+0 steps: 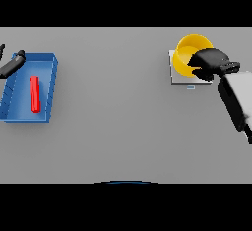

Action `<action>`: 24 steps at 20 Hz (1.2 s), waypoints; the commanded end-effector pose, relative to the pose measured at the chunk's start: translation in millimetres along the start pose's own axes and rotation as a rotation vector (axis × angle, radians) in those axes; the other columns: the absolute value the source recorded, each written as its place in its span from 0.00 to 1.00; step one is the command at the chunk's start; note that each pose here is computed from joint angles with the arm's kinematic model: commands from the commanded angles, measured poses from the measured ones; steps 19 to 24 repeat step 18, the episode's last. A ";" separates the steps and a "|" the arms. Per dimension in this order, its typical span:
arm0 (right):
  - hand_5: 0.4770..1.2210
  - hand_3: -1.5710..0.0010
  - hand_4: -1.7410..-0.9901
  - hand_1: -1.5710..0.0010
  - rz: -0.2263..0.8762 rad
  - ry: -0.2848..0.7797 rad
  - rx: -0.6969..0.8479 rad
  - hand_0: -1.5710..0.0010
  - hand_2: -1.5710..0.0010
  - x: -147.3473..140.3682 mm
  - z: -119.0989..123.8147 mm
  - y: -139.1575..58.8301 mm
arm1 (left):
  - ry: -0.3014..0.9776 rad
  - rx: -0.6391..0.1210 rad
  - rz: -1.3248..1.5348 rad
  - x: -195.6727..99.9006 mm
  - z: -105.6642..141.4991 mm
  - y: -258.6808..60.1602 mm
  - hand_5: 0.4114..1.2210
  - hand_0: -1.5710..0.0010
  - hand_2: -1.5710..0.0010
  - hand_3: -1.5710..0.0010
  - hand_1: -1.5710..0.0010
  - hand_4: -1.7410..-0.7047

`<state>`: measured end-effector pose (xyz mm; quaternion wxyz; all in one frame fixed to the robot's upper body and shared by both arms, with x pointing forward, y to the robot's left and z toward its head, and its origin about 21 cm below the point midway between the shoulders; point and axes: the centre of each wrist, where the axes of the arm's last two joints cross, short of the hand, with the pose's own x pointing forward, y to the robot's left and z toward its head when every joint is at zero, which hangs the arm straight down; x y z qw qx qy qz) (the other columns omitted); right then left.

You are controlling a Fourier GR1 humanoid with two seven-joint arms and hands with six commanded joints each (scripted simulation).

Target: Pick up the red beaker and tilt it to pour out 1 green nut into yellow bowl. Pick up the yellow bowl and place it on the metallic measuring scale.

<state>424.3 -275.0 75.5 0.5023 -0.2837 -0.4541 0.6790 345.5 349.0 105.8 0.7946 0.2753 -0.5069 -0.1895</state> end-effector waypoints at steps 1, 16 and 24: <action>1.00 0.13 0.00 0.00 -0.005 0.003 0.007 0.11 0.12 -1.9 1.1 -1.0 | 0.012 0.003 0.000 -1.5 -1.5 1.7 0.37 1.00 1.00 1.00 1.00 0.98; 0.41 0.79 0.42 0.94 -0.007 0.027 0.081 0.96 0.90 -7.6 -0.2 -0.1 | 0.003 0.003 0.007 -2.2 -1.9 1.7 0.35 1.00 1.00 1.00 1.00 0.99; 0.38 0.83 0.44 0.96 -0.015 0.034 0.090 0.97 0.93 -10.4 2.3 3.4 | -0.007 0.004 0.008 -0.9 -1.5 2.3 0.35 1.00 1.00 1.00 1.00 0.99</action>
